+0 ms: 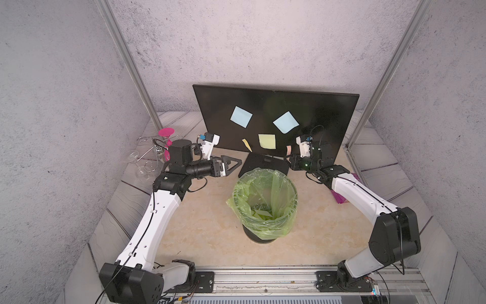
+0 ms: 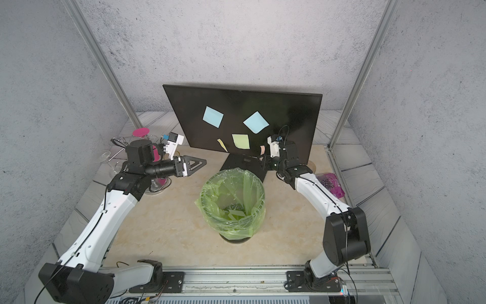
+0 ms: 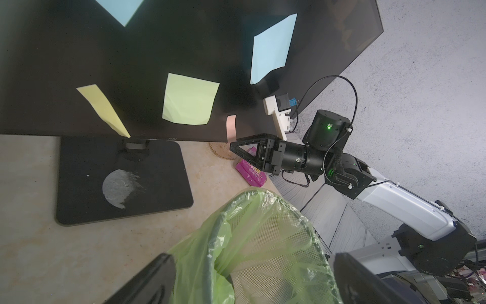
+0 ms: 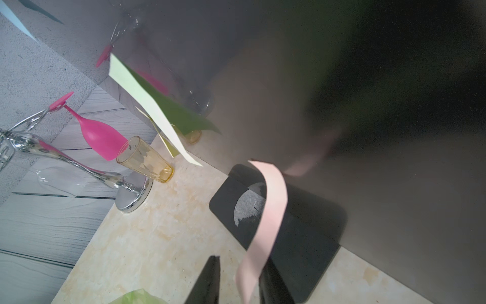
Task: Remove the sticky note from the monitor
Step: Tear off the sticky note from the monitor.
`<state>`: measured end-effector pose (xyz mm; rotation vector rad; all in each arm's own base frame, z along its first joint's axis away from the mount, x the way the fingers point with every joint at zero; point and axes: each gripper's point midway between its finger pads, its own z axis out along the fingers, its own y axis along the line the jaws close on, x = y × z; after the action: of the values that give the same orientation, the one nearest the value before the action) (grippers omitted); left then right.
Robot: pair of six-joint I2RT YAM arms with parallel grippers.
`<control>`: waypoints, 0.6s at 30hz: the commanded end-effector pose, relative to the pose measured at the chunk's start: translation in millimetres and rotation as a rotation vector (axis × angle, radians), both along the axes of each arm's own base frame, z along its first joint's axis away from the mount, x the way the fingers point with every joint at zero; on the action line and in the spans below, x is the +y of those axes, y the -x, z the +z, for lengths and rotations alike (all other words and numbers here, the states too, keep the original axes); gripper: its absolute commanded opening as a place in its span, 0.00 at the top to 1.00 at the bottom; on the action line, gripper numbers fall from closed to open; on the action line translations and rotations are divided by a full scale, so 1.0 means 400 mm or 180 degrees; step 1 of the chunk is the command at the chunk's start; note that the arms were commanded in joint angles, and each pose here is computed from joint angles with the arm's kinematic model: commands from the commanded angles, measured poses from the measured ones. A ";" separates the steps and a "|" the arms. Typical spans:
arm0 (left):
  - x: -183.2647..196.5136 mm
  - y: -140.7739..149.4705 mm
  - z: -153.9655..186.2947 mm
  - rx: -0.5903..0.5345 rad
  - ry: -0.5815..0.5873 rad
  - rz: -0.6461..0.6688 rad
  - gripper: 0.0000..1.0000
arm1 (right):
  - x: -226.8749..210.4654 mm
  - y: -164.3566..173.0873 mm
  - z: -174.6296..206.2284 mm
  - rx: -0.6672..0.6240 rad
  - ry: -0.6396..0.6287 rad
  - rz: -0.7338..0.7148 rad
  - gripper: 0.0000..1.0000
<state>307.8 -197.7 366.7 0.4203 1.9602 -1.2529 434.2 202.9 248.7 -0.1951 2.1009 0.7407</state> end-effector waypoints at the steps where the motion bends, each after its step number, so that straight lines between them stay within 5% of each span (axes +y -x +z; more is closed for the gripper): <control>1: 0.005 0.012 0.029 -0.0158 0.0006 -0.0040 0.00 | -0.030 -0.034 -0.001 -0.0041 -0.0014 -0.0210 0.77; 12: 0.005 0.010 0.029 -0.0150 0.0002 -0.0043 0.00 | -0.038 -0.030 0.011 -0.0075 0.0003 -0.0214 1.00; 18: 0.005 0.008 0.027 -0.0146 -0.0001 -0.0038 0.00 | -0.026 0.003 0.047 -0.0208 -0.0008 -0.0025 1.00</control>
<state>307.4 -197.6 365.8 0.4274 1.9607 -1.2479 432.6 203.1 249.6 -0.2131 2.0961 0.7415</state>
